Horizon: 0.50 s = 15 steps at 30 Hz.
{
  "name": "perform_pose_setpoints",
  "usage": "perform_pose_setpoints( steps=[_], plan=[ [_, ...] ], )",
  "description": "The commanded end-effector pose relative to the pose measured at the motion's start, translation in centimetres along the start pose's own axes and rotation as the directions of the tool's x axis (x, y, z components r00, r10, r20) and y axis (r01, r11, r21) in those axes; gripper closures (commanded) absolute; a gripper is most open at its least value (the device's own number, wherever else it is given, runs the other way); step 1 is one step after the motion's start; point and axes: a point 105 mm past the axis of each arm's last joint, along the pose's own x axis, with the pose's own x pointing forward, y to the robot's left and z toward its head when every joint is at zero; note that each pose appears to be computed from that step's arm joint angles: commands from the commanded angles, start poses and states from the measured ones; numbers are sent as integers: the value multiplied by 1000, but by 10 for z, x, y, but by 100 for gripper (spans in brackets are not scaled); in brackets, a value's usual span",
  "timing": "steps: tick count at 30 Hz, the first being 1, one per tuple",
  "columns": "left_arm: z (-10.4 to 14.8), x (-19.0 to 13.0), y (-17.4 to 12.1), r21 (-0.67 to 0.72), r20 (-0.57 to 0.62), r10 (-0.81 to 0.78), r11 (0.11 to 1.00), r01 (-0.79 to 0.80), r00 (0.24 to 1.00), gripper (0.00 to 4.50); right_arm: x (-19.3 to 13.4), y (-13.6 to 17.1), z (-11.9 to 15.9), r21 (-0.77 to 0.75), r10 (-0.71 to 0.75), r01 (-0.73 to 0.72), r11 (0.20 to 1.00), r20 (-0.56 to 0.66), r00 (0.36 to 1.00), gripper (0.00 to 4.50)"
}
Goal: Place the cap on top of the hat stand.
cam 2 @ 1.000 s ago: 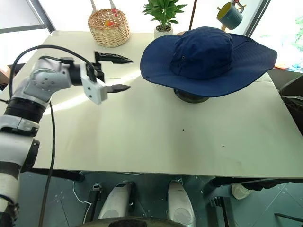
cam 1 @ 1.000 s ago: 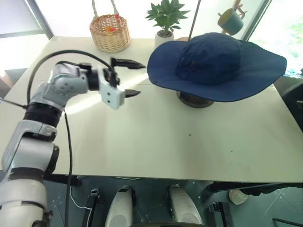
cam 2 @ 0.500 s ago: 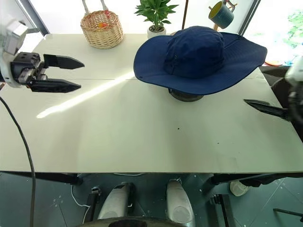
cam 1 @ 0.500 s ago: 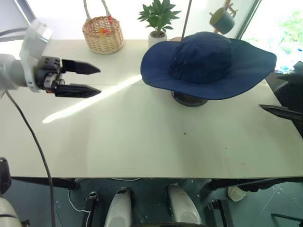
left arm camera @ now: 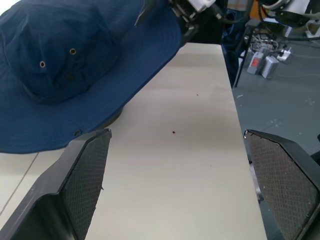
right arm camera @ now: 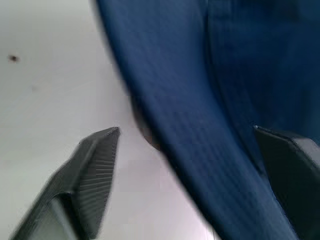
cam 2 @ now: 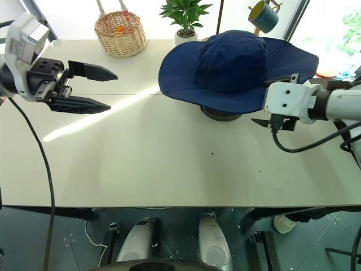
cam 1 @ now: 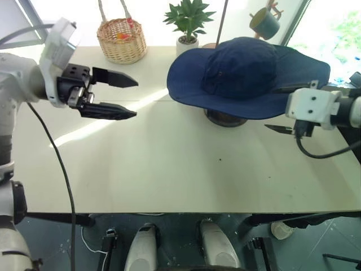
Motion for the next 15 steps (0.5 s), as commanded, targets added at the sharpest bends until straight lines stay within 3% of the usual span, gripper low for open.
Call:
perform_pose_setpoints(
  steps=[1,3,15],
  plan=[
    [11,-4,-2,50,6,12,999,-12,1000,0,-6,-8,12,-26,-33,34,999,36,999,184],
    [12,-5,-2,48,8,13,999,-14,1000,0,-5,-6,16,-6,-41,42,999,57,998,288],
    [15,-3,2,57,21,18,998,-19,1000,0,7,14,24,151,-91,70,986,135,987,288]
  ],
)
